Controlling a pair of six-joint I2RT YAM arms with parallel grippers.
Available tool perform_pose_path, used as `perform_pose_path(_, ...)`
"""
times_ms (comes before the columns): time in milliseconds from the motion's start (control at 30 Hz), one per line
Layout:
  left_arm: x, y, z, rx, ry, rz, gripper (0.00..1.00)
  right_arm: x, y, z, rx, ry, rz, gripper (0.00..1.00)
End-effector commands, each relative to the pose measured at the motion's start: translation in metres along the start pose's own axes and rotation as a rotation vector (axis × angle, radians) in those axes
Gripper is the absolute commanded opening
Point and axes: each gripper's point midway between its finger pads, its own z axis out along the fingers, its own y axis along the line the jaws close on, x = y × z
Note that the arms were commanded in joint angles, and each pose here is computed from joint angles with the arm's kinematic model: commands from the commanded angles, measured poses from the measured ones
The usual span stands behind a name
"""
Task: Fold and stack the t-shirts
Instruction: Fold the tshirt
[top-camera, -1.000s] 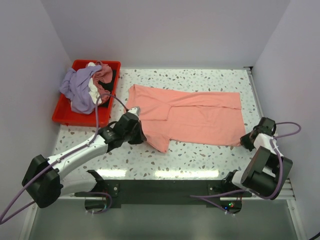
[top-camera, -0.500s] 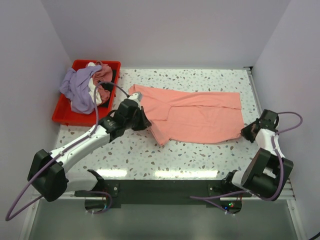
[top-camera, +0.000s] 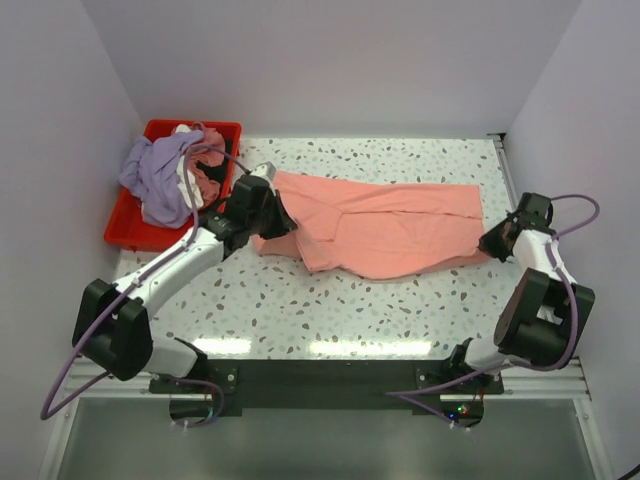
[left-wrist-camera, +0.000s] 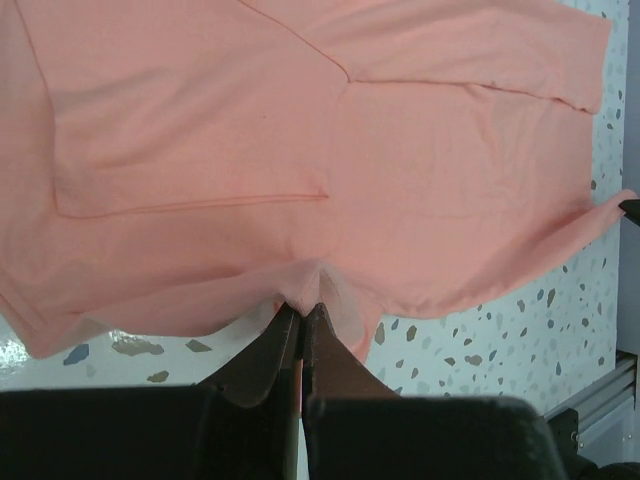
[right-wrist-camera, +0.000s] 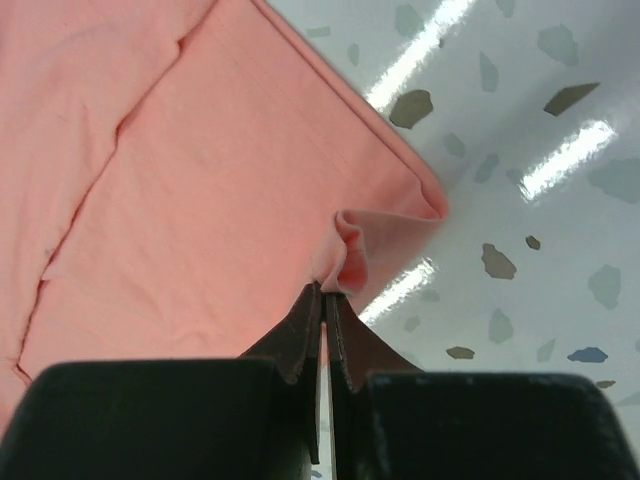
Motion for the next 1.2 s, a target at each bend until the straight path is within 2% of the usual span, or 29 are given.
perform_pose_path(0, -0.030, -0.014, 0.002, 0.061, -0.054, 0.009, 0.00, -0.023, 0.019, -0.004, -0.011, -0.045, -0.026, 0.00)
perform_pose_path(467, -0.070, 0.007, 0.044, 0.031, -0.026, -0.055, 0.00, -0.058, 0.049, 0.020, 0.011, -0.025, -0.056, 0.00)
perform_pose_path(733, -0.090, 0.014, 0.067, 0.024, -0.009, -0.071, 0.00, -0.064, 0.066, 0.040, 0.003, -0.006, -0.076, 0.00)
perform_pose_path(1167, -0.104, 0.059, 0.095, -0.058, -0.007, -0.135, 0.00, -0.071, 0.065, 0.057, 0.037, -0.021, -0.092, 0.00)
